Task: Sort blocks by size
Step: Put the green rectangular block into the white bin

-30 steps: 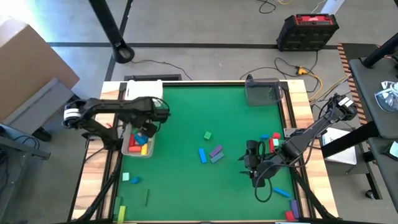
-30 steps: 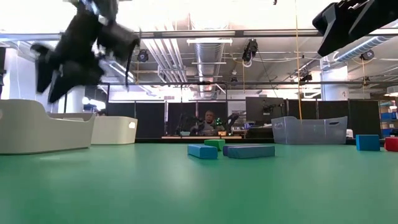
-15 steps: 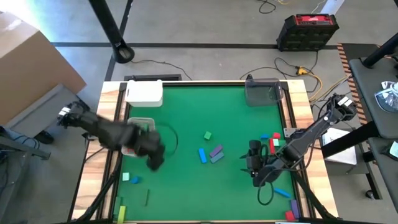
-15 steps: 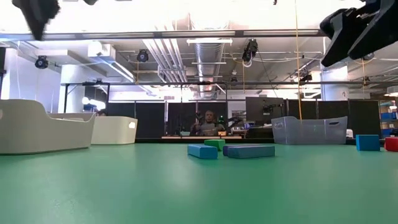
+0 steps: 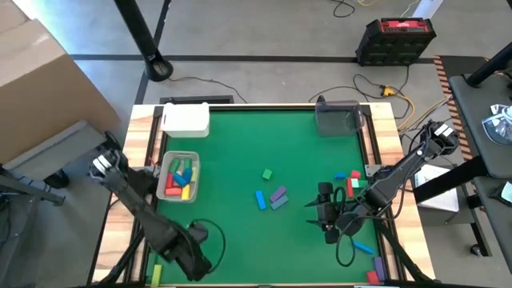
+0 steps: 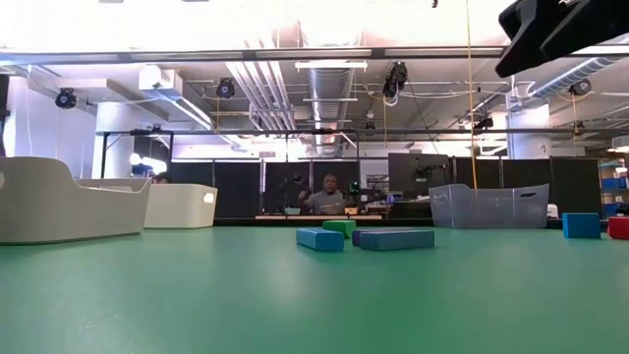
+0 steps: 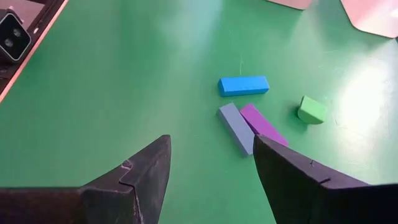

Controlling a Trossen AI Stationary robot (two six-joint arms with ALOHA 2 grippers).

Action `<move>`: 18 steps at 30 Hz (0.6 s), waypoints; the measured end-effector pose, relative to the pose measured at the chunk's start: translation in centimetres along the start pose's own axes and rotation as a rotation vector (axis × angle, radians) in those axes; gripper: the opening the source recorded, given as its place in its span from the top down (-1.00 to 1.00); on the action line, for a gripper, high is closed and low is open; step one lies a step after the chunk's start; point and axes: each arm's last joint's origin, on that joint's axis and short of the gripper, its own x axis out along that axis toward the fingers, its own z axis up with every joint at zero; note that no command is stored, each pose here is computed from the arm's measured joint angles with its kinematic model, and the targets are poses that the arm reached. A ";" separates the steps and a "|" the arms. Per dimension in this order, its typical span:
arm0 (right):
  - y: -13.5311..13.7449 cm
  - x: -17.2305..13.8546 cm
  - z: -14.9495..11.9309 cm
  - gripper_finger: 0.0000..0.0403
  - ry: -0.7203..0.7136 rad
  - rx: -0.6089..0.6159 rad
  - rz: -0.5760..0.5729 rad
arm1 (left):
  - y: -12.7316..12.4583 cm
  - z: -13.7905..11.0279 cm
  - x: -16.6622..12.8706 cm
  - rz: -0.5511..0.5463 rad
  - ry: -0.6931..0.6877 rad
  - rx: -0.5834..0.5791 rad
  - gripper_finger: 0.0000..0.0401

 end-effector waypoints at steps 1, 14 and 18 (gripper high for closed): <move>0.0 0.0 0.0 -0.09 0.000 -0.001 0.000 | -0.2 -0.2 0.7 0.020 0.029 -0.034 -0.29; 0.0 0.1 -0.1 -0.10 0.000 -0.020 0.001 | 0.1 0.5 7.4 0.129 0.236 -0.108 -0.29; 0.0 0.1 -0.1 -0.12 0.001 -0.021 0.000 | 1.1 0.7 8.2 0.174 0.242 -0.145 -0.29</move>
